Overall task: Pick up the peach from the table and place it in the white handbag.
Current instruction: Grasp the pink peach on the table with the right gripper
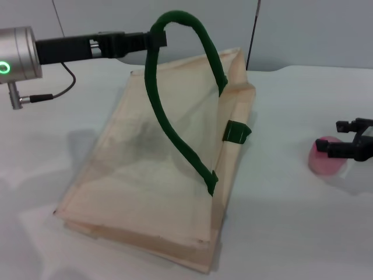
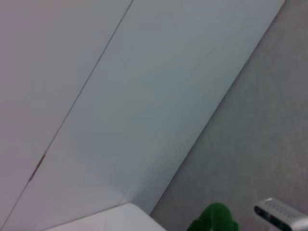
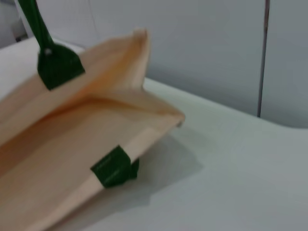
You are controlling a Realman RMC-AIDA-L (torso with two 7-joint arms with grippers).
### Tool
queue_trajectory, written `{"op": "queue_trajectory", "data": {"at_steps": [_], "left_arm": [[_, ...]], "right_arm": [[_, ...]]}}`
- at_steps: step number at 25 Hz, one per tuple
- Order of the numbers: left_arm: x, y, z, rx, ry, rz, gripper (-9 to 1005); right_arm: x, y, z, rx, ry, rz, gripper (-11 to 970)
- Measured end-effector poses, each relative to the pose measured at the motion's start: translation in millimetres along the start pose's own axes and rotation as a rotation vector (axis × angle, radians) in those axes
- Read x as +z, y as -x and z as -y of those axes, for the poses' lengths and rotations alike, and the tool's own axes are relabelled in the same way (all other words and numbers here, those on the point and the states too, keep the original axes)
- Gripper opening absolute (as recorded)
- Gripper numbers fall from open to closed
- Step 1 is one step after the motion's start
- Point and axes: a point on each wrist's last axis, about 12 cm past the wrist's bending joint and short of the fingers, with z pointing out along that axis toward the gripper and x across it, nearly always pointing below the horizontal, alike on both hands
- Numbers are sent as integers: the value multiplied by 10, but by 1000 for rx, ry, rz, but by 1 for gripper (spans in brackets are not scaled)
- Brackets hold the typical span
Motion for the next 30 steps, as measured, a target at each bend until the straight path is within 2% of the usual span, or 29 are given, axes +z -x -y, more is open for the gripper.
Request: {"op": "queue_trajectory", "data": {"at_steps": [9,16,30], "left_arm": [[-25,16,25,4,-21,24,114],[-38,15,24,5,-19,26,113],[-47,21,22,3,-18,28,113]], "right_arm": [[152,7,-39,-20,2,-130,825],[179,58,-82,-41,2,-122,819],[171,52,-85,-46,3,-133,526]]}}
